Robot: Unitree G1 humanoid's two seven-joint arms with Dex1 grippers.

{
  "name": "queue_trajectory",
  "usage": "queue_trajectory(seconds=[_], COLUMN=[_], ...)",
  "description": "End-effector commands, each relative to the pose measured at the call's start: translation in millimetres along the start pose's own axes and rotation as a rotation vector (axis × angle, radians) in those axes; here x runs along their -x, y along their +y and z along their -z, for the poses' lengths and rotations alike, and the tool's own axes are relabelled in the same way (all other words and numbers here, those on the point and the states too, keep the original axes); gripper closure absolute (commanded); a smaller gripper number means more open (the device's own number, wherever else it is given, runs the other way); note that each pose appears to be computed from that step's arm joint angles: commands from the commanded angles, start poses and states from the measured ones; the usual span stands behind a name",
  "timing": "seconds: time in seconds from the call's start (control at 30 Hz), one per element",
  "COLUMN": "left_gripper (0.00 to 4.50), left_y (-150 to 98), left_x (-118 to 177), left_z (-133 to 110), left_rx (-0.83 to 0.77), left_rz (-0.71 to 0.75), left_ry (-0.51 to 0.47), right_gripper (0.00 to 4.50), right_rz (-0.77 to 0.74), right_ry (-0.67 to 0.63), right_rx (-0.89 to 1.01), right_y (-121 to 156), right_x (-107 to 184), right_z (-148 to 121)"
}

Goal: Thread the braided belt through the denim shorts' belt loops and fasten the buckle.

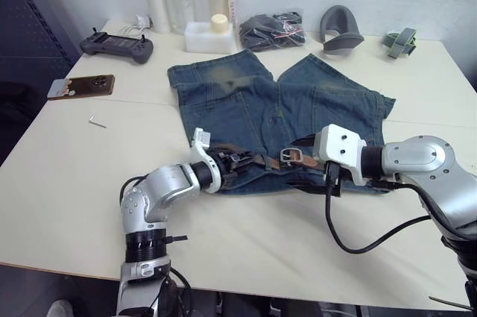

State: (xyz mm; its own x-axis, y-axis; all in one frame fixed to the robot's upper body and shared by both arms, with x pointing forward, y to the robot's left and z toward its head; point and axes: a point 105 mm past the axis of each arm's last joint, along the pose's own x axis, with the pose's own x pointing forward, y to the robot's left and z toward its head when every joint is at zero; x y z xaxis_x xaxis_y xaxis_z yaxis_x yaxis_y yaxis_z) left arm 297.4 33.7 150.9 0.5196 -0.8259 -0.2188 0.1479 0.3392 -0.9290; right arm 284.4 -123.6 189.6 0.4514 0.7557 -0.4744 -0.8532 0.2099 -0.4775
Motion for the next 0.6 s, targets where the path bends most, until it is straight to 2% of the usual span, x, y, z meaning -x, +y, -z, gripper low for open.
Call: queue_trajectory(seconds=[0.03,0.07,0.1,0.17,0.23,0.33,0.53,0.6], left_gripper=[3.35,2.84,2.56,1.63,0.89,0.06,0.06,0.06], left_y=[-2.9,-0.1,3.6,9.0,13.1,16.2,3.6,-5.7], left_x=[-2.6,-1.7,1.5,9.3,19.8,44.4,100.0,117.9], left_z=[8.4,9.3,9.7,8.1,4.0,0.4,6.9,4.1], left_rx=[-0.036,-0.040,-0.060,-0.103,-0.150,-0.264,-0.422,-0.454], left_rz=[0.017,0.008,-0.003,-0.015,-0.020,0.001,0.077,0.079], left_ry=[0.052,0.058,0.067,0.080,0.088,0.153,0.413,0.469], right_gripper=[0.00,0.00,0.00,0.00,0.00,0.00,0.00,0.00], right_rz=[0.033,0.036,0.039,0.043,0.047,0.051,0.045,0.041], right_ry=[-0.019,-0.015,-0.012,-0.007,-0.003,0.000,0.000,-0.002], right_rx=[0.051,0.052,0.053,0.056,0.059,0.067,0.083,0.087], right_y=[-5.3,-5.7,-6.1,-6.8,-7.9,-10.7,-17.4,-19.0], right_x=[6.5,7.7,9.2,10.8,11.8,14.2,16.7,17.0], right_z=[-9.9,-9.6,-9.3,-9.0,-8.8,-9.3,-11.6,-12.4])
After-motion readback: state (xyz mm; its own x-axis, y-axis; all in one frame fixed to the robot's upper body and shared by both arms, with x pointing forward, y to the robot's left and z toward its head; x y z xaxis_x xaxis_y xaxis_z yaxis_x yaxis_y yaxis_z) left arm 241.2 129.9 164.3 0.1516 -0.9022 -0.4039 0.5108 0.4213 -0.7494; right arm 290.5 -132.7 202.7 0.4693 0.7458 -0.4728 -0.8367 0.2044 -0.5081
